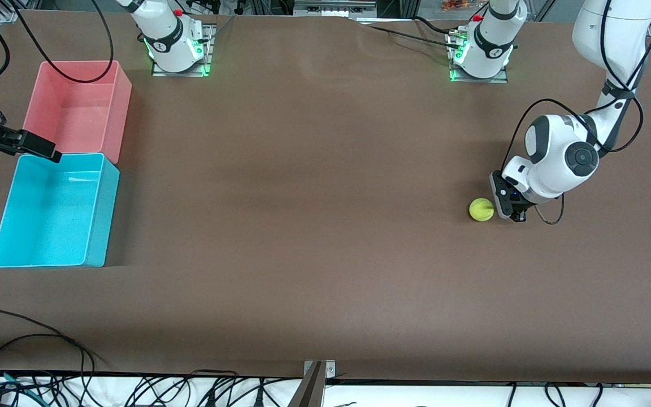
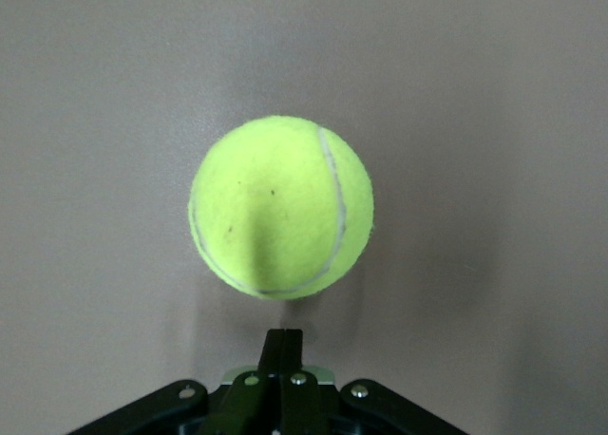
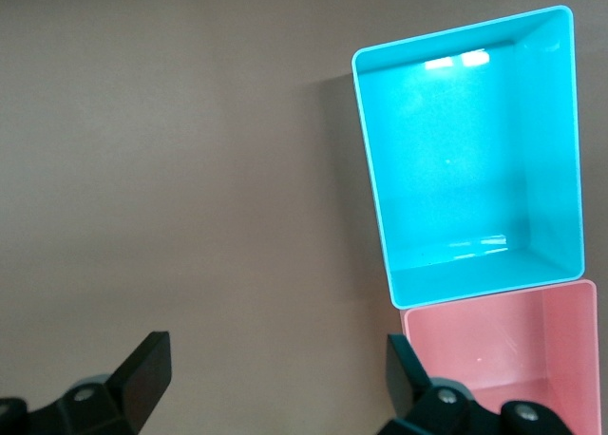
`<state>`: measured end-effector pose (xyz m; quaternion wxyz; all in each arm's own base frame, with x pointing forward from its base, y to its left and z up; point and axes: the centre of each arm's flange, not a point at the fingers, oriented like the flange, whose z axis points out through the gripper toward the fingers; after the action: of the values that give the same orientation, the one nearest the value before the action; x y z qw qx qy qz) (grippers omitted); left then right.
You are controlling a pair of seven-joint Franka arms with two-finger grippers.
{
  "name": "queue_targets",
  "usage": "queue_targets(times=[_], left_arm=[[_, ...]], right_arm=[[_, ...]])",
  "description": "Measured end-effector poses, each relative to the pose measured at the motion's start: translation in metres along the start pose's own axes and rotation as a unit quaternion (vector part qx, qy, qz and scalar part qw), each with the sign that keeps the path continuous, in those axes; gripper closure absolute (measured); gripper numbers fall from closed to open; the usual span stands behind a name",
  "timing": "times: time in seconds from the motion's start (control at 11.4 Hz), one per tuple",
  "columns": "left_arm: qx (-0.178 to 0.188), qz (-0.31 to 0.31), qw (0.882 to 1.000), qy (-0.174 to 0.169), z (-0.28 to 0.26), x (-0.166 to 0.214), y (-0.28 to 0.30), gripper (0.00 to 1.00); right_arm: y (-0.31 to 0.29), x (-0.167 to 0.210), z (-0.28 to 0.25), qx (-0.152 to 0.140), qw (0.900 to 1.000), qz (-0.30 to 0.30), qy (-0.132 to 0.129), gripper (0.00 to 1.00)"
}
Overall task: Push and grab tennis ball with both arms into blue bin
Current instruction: 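Push the tennis ball with the left gripper toward the blue bin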
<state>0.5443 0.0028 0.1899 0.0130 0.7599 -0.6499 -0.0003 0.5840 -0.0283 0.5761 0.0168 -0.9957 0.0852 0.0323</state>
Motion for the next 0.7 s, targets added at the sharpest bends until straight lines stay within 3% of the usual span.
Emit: queue_targets(times=[0.7], left_arm=[[0.009,0.008,1.0,-0.002,0.0013,-0.0028,-0.0076,0.99]], right_arm=[[0.0001,0.0023,0.0047,0.0,1.0,0.0,-0.004,0.0]])
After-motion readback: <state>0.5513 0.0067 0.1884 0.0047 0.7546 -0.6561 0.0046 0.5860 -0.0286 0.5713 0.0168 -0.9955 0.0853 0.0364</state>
